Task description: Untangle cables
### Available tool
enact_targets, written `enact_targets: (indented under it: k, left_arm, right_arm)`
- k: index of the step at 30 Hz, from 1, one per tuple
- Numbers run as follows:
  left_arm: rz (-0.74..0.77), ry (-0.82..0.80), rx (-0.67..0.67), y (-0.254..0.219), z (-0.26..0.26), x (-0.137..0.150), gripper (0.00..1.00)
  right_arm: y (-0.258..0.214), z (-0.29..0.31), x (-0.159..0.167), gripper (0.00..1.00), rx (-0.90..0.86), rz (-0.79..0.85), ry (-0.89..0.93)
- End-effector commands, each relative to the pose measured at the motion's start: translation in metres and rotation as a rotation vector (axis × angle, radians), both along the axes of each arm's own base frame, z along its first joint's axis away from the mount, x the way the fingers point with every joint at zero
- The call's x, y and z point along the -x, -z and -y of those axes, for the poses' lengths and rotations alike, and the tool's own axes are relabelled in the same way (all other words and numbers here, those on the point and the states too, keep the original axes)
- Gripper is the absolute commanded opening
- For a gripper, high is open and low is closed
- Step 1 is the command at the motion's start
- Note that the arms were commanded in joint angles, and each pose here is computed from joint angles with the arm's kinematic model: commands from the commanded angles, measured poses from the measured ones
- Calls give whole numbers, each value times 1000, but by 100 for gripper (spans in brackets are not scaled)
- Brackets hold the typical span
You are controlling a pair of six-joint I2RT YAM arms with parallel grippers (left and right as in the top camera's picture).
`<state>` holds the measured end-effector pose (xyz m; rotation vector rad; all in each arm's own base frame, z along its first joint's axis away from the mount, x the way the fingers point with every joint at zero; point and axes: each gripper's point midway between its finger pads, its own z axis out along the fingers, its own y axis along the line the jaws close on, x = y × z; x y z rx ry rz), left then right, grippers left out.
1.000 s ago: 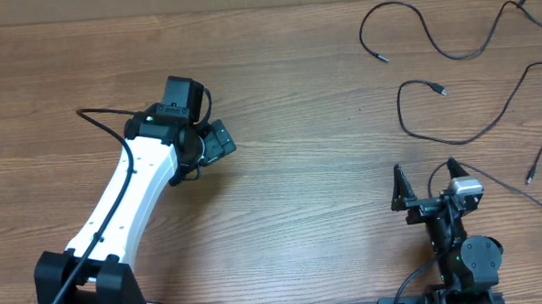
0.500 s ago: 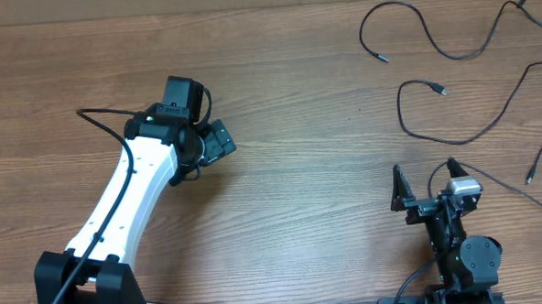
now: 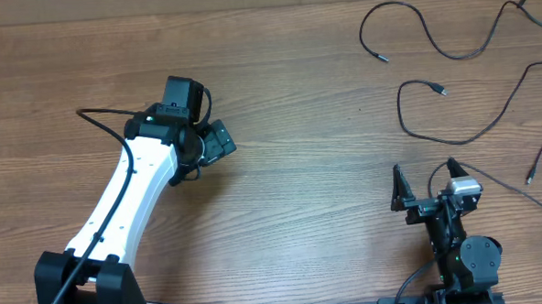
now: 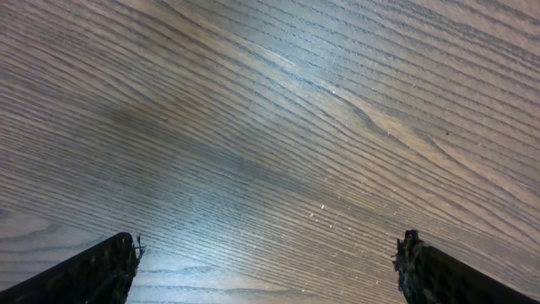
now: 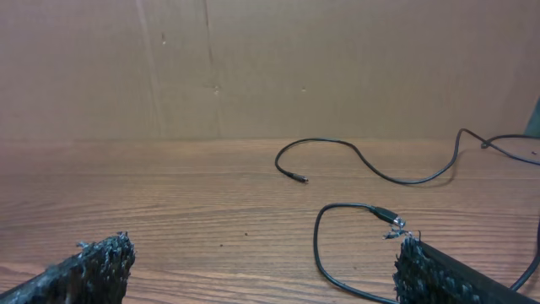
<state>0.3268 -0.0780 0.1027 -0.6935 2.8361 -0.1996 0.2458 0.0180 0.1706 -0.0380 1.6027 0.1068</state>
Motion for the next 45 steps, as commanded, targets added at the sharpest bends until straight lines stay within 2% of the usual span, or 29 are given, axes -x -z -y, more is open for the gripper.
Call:
enact_targets:
  k: [1, 45]
  left_arm:
    - [-12, -6, -8, 4, -1, 1, 100]
    - [-32, -6, -12, 5, -2, 6, 100]
  right_arm:
    - [1, 1, 0, 100, 8, 8, 5]
    - [1, 1, 0, 100, 8, 9, 5]
